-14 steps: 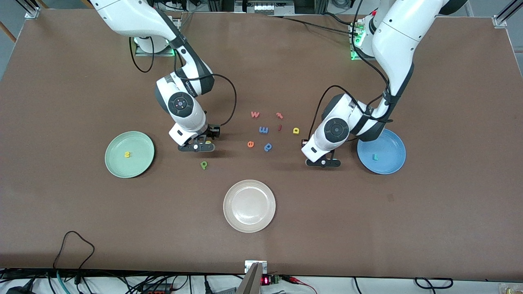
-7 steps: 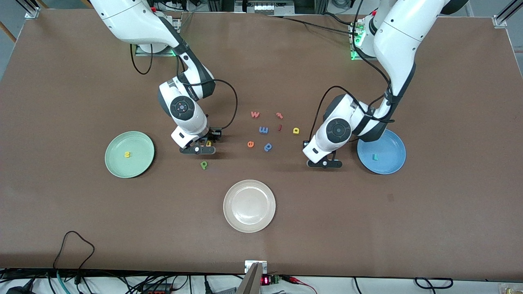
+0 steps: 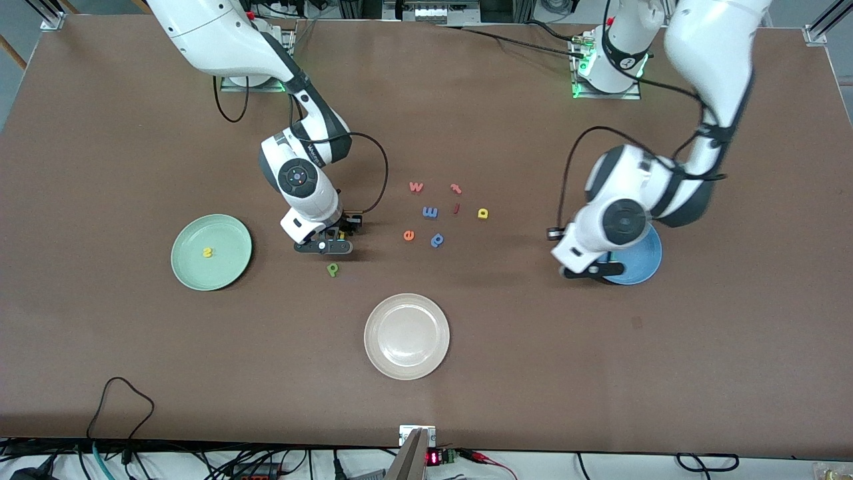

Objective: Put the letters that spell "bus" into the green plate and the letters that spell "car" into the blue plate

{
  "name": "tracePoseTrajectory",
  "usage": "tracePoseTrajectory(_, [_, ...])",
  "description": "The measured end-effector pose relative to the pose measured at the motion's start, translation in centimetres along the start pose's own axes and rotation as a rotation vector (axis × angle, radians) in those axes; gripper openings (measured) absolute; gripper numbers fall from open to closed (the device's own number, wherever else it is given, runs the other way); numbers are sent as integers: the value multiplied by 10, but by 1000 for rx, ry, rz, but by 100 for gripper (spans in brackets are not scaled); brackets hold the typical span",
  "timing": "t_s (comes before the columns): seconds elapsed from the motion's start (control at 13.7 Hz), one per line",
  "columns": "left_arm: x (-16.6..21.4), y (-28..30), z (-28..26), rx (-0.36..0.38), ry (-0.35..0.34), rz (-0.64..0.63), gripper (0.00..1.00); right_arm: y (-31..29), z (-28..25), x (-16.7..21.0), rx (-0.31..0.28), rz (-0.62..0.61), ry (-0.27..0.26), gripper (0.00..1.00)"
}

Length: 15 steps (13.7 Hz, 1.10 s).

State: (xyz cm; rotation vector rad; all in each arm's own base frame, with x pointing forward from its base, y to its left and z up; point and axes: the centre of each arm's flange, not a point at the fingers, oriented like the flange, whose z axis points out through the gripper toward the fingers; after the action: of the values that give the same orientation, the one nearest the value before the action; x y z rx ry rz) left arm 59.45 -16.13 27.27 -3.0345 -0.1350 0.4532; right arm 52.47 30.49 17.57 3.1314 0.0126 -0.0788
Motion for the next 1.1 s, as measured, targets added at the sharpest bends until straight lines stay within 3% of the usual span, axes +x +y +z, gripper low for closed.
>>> tracePoseTrajectory(0.15, [16, -65, 5, -23, -24, 38, 25, 0, 1, 0, 0, 1, 1, 44])
tracePoseTrajectory(0.37, [28, -133, 38, -62, -66, 59, 25, 0, 1, 0, 1, 1, 1, 40])
tracePoseTrajectory(0.58, [29, -136, 73, -82, -36, 61, 25, 0, -1, 1, 3, 1, 5, 26])
tracePoseTrajectory(0.95, [28, -132, 92, -92, -22, 65, 28, 8, -13, 14, 5, 15, 24, 26])
tracePoseTrajectory(1.1, [32, -132, 81, -93, -3, 64, 41, 38, -42, 34, -8, 1, 22, 26])
